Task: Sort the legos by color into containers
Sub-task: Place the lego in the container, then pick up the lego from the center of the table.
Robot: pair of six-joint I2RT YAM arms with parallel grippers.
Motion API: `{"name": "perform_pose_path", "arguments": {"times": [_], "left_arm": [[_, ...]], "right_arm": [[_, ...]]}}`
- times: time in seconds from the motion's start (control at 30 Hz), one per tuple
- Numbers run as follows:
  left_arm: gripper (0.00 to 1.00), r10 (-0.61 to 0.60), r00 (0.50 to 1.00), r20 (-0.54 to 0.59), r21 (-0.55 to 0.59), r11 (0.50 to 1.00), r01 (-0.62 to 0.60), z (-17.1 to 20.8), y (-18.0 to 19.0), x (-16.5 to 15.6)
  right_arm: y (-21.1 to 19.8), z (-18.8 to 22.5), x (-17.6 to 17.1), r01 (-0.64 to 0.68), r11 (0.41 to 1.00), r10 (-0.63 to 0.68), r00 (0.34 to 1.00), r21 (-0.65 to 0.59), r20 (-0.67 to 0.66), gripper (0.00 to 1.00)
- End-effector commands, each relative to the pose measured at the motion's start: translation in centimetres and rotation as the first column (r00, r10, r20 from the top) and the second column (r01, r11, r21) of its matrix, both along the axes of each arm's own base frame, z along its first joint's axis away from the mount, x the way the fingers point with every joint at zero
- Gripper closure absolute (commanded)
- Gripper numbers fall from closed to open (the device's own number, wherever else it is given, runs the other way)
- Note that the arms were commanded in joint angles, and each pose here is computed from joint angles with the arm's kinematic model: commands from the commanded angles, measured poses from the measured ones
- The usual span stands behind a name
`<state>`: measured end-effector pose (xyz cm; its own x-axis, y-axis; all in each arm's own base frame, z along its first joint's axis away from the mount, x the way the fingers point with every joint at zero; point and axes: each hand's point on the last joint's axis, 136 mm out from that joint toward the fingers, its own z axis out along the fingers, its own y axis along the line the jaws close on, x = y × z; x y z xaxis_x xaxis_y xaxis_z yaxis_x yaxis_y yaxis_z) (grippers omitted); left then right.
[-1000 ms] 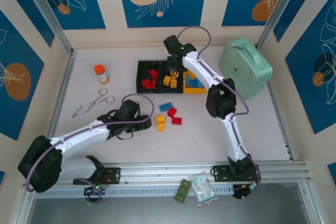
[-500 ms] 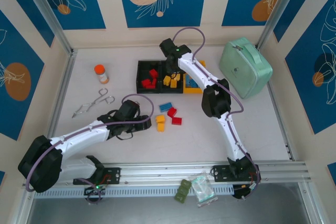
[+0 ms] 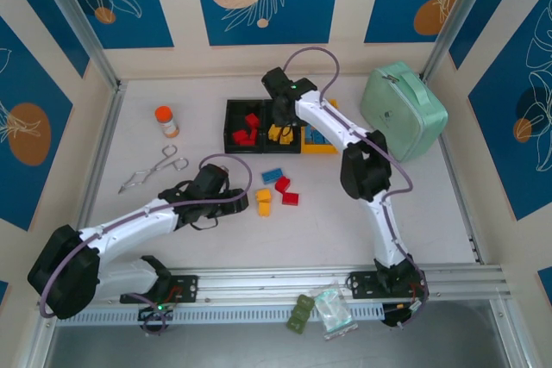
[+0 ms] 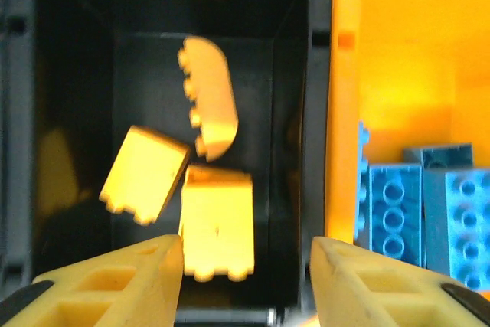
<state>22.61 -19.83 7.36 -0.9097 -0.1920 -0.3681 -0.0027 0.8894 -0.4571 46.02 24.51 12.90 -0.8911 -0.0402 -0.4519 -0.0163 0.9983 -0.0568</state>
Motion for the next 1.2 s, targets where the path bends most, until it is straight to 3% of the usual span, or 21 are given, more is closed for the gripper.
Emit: {"name": "perform_pose_path", "arguments": {"times": [0.0,0.37,0.7,0.93,1.17], "left_arm": [[0.37,0.011,1.000,-0.002,0.009,1.000,-0.011,0.4,0.5,0.0],[0.37,-0.004,1.000,-0.016,-0.005,1.000,0.004,0.4,0.2,-0.3],[0.37,-0.005,1.000,-0.015,-0.019,1.000,0.005,0.3,0.1,-0.4],[0.30,-0.021,1.000,-0.001,-0.057,0.998,0.021,0.5,-0.4,-0.5],[0.30,-0.017,1.000,0.004,-0.067,0.998,0.017,0.3,-0.3,-0.7]], "right_arm": [[1.4,5.5,-1.9,-0.047,0.987,0.030,0.993,0.156,0.110,0.51],[1.3,3.1,-11.0,-0.114,0.941,0.120,0.993,0.318,0.000,0.35],[0.1,-2.2,-18.3,-0.061,0.955,0.109,0.983,0.290,-0.150,0.24],[0.4,-5.9,-20.8,-0.001,0.960,0.069,0.970,0.281,-0.232,0.22],[1.0,-8.8,-21.4,0.015,0.970,0.057,0.955,0.241,-0.290,0.22]]}}
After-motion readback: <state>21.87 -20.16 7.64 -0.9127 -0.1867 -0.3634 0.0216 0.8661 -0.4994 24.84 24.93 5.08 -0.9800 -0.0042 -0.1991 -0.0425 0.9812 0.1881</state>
